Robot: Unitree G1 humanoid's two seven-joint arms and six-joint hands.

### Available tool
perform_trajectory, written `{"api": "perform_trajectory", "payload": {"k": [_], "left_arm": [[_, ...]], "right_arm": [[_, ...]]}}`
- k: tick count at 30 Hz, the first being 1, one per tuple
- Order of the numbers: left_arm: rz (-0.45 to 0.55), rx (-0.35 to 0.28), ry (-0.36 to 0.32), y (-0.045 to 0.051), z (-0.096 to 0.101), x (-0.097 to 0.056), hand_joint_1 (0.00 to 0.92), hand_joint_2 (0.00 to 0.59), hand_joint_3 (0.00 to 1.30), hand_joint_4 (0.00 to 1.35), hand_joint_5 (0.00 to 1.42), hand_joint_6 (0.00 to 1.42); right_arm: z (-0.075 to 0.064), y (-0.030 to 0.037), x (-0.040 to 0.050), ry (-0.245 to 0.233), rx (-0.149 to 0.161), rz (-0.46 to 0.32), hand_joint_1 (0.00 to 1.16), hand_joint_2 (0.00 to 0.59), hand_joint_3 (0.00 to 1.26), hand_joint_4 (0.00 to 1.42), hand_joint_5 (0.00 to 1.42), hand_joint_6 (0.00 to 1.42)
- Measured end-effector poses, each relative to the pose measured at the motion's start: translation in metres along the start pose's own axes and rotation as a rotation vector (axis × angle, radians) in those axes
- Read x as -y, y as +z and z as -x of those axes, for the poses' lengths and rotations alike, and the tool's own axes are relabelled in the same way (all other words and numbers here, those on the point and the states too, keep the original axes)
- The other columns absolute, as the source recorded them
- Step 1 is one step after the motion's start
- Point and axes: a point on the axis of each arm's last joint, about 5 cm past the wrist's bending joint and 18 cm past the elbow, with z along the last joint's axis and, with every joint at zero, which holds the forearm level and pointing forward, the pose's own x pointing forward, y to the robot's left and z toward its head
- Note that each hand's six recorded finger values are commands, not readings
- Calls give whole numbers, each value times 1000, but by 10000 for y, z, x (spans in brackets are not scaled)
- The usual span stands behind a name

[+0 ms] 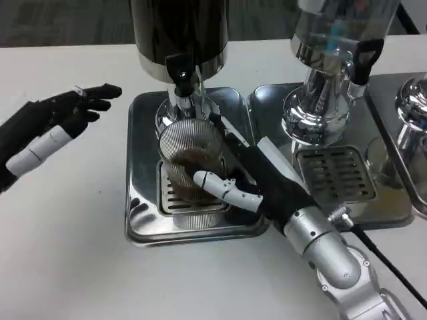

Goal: Grasp the cup under the faucet to collect the drink, then remove the cup.

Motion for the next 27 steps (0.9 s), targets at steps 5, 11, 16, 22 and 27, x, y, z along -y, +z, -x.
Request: {"api": "perform_trajectory", "payload": {"k": [5, 11, 16, 22, 27], "left_arm": [[10, -16, 1, -24, 36, 19, 0, 107, 277, 170, 179, 229], [22, -40, -3, -58, 89, 51, 0, 110, 282, 178, 182, 232], [25, -44, -3, -61, 92, 53, 0, 113, 294, 189, 189, 238], [31, -60, -10, -81, 122, 74, 0, 118, 295, 194, 190, 239], [39, -77, -14, -105, 164, 101, 0, 130, 302, 203, 192, 248]], "right_arm": [[-14, 17, -1, 7, 1, 30, 440, 226, 0, 0, 0, 0], [-20, 41, 3, 3, -10, 64, 463, 223, 0, 0, 0, 0], [-25, 73, -12, -4, -12, 95, 485, 217, 0, 0, 0, 0], [-31, 83, -34, -12, -38, 118, 488, 220, 0, 0, 0, 1], [-37, 104, -51, -12, -41, 125, 490, 223, 0, 0, 0, 8]]}}
